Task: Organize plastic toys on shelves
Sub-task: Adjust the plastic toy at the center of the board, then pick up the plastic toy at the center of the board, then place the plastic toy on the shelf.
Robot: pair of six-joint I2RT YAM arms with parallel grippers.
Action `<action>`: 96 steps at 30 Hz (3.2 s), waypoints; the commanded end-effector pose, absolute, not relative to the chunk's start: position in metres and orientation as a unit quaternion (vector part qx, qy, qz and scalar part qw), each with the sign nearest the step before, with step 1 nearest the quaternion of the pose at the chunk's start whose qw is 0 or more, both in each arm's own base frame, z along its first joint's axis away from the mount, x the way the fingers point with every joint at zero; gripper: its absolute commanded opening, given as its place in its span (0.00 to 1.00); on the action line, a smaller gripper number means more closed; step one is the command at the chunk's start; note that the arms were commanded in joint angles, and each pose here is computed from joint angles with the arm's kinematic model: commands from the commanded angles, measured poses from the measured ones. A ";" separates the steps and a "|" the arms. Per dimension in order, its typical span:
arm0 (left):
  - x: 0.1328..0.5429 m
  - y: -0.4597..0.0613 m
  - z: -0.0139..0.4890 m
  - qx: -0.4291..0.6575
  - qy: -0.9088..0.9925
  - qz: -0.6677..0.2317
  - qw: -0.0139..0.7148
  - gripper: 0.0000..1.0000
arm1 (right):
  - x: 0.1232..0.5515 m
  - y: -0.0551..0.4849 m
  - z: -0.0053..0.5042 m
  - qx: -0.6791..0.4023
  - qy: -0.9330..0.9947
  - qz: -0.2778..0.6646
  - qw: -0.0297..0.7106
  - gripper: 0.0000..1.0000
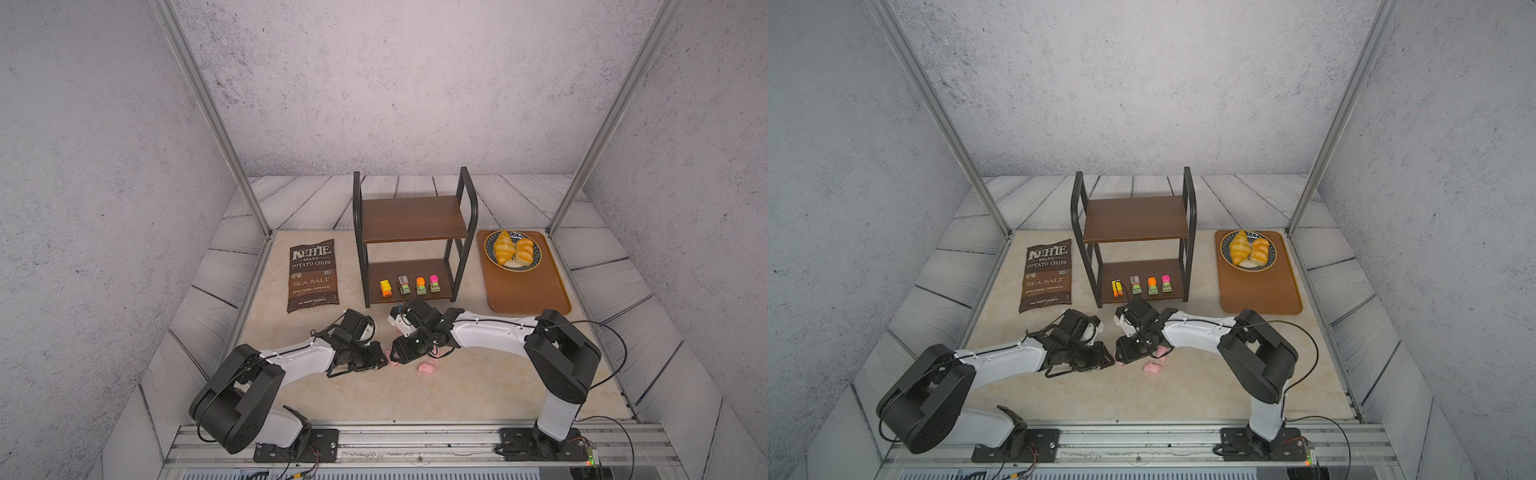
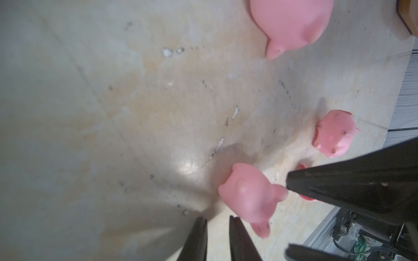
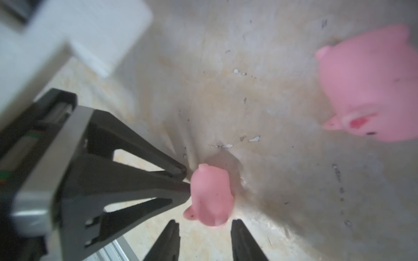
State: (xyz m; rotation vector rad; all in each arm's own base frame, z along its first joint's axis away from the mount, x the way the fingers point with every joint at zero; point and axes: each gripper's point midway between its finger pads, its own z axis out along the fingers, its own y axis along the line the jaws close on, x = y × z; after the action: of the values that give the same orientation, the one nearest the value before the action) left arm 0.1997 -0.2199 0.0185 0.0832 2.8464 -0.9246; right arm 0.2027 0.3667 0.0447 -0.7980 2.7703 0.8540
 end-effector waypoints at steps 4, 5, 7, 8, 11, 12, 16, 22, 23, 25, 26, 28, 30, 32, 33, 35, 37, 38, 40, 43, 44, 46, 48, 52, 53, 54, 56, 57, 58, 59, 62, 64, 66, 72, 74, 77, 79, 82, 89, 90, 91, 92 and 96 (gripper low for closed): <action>0.193 -0.213 0.007 0.028 0.958 -0.281 0.057 0.23 | 0.202 0.370 0.028 -0.263 0.923 0.275 0.050 0.40; 0.193 -0.213 0.006 0.028 0.958 -0.281 0.057 0.23 | 0.202 0.372 0.027 -0.264 0.922 0.280 0.049 0.39; 0.193 -0.213 0.005 0.029 0.958 -0.281 0.056 0.23 | 0.200 0.375 0.025 -0.264 0.920 0.285 0.044 0.37; 0.193 -0.213 0.005 0.028 0.958 -0.280 0.055 0.23 | 0.200 0.376 0.024 -0.264 0.920 0.286 0.043 0.36; 0.194 -0.214 0.004 0.029 0.958 -0.281 0.054 0.23 | 0.198 0.376 0.017 -0.262 0.922 0.283 0.035 0.32; 0.194 -0.214 0.004 0.029 0.958 -0.281 0.053 0.23 | 0.198 0.375 0.015 -0.260 0.923 0.281 0.033 0.29; 0.196 -0.213 0.011 0.031 0.958 -0.279 0.060 0.23 | 0.200 0.368 0.011 -0.248 0.931 0.265 0.039 0.10; 0.206 -0.192 0.038 0.029 0.965 -0.233 0.114 0.27 | 0.207 0.364 0.059 -0.250 0.923 0.279 0.085 0.00; 0.209 -0.187 0.044 0.026 0.965 -0.227 0.127 0.28 | 0.208 0.365 0.071 -0.255 0.920 0.284 0.094 0.00; 0.214 -0.178 0.053 0.016 0.965 -0.216 0.147 0.29 | 0.208 0.367 0.094 -0.266 0.911 0.296 0.107 0.00; 0.216 -0.173 0.058 0.012 0.965 -0.210 0.157 0.30 | 0.207 0.368 0.105 -0.272 0.907 0.300 0.113 0.00; 0.219 -0.165 0.065 0.008 0.965 -0.198 0.171 0.31 | 0.207 0.370 0.130 -0.285 0.897 0.312 0.128 0.00; 0.222 -0.160 0.073 0.007 0.964 -0.192 0.185 0.34 | 0.205 0.372 0.155 -0.302 0.886 0.324 0.139 0.00; 0.224 -0.157 0.080 0.007 0.962 -0.188 0.199 0.34 | 0.203 0.374 0.185 -0.320 0.869 0.342 0.157 0.00; 0.225 -0.155 0.082 0.006 0.961 -0.186 0.203 0.34 | 0.202 0.375 0.199 -0.327 0.862 0.348 0.167 0.00; 0.226 -0.152 0.086 0.004 0.960 -0.183 0.212 0.34 | 0.203 0.376 0.229 -0.338 0.847 0.364 0.190 0.00; 0.227 -0.150 0.087 0.002 0.959 -0.182 0.219 0.34 | 0.206 0.377 0.263 -0.344 0.829 0.380 0.224 0.00; 0.228 -0.150 0.088 0.002 0.958 -0.182 0.221 0.34 | 0.210 0.377 0.278 -0.343 0.821 0.386 0.243 0.00; 0.227 -0.149 0.088 0.001 0.958 -0.182 0.222 0.34 | 0.217 0.376 0.305 -0.339 0.809 0.398 0.269 0.00; 0.227 -0.149 0.087 0.001 0.958 -0.182 0.221 0.34 | 0.237 0.373 0.335 -0.317 0.806 0.405 0.295 0.00; 0.226 -0.149 0.086 0.001 0.958 -0.182 0.220 0.34 | 0.245 0.372 0.343 -0.307 0.806 0.405 0.302 0.00; 0.226 -0.150 0.085 0.001 0.959 -0.183 0.217 0.34 | 0.262 0.373 0.356 -0.289 0.808 0.406 0.315 0.00; 0.226 -0.151 0.085 0.002 0.959 -0.185 0.216 0.34 | 0.279 0.374 0.366 -0.268 0.811 0.406 0.325 0.00; 0.226 -0.152 0.085 0.002 0.958 -0.189 0.213 0.34 | 0.309 0.383 0.382 -0.235 0.815 0.415 0.329 0.00; 0.226 -0.153 0.086 0.002 0.958 -0.190 0.213 0.34 | 0.319 0.384 0.383 -0.218 0.823 0.410 0.328 0.00; 0.226 -0.153 0.086 0.002 0.958 -0.191 0.212 0.34 | 0.325 0.386 0.386 -0.211 0.825 0.409 0.329 0.00; 0.226 -0.154 0.086 0.002 0.958 -0.193 0.211 0.34 | 0.340 0.391 0.384 -0.191 0.834 0.404 0.322 0.00; 0.226 -0.155 0.086 0.003 0.958 -0.194 0.210 0.34 | 0.346 0.393 0.385 -0.182 0.836 0.407 0.320 0.00; 0.225 -0.155 0.086 0.003 0.959 -0.193 0.209 0.34 | 0.353 0.395 0.385 -0.175 0.838 0.407 0.318 0.00; 0.225 -0.155 0.086 0.003 0.959 -0.194 0.208 0.34 | 0.358 0.394 0.386 -0.165 0.842 0.404 0.318 0.00; 0.224 -0.155 0.085 0.005 0.959 -0.195 0.204 0.34 | 0.374 0.396 0.384 -0.142 0.849 0.400 0.315 0.00; 0.223 -0.155 0.083 0.005 0.960 -0.195 0.201 0.34 | 0.380 0.399 0.382 -0.135 0.848 0.408 0.310 0.00; 0.222 -0.155 0.083 0.005 0.960 -0.195 0.201 0.34 | 0.386 0.400 0.379 -0.124 0.850 0.410 0.305 0.00; 0.222 -0.155 0.081 0.005 0.960 -0.195 0.200 0.34 | 0.398 0.400 0.374 -0.109 0.850 0.420 0.299 0.00; 0.222 -0.155 0.080 0.004 0.960 -0.196 0.199 0.34 | 0.401 0.401 0.371 -0.106 0.851 0.421 0.295 0.00; 0.222 -0.156 0.081 0.004 0.960 -0.199 0.199 0.34 | 0.404 0.404 0.367 -0.102 0.851 0.427 0.288 0.00; 0.221 -0.156 0.079 0.004 0.960 -0.198 0.197 0.34 | 0.406 0.407 0.364 -0.101 0.851 0.432 0.281 0.00; 0.221 -0.156 0.079 0.005 0.960 -0.197 0.197 0.34 | 0.409 0.409 0.360 -0.097 0.852 0.433 0.279 0.00; 0.220 -0.156 0.076 0.003 0.961 -0.197 0.194 0.34 | 0.413 0.411 0.358 -0.092 0.850 0.438 0.276 0.27; 0.220 -0.156 0.076 0.003 0.961 -0.198 0.193 0.34 | 0.413 0.410 0.358 -0.092 0.850 0.438 0.277 0.30; 0.220 -0.156 0.076 0.004 0.961 -0.198 0.193 0.34 | 0.413 0.410 0.358 -0.093 0.850 0.438 0.277 0.31; 0.221 -0.157 0.076 0.004 0.961 -0.199 0.193 0.34 | 0.412 0.410 0.359 -0.094 0.850 0.438 0.277 0.32; 0.220 -0.157 0.074 0.005 0.961 -0.200 0.190 0.34 | 0.413 0.410 0.360 -0.096 0.849 0.439 0.279 0.37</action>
State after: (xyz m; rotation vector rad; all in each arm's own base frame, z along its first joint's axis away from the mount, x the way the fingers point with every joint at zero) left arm 0.2211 -0.1589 0.0782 0.0124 2.6910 -0.5624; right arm 0.4054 0.4055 0.3687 -0.2518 2.2694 1.1737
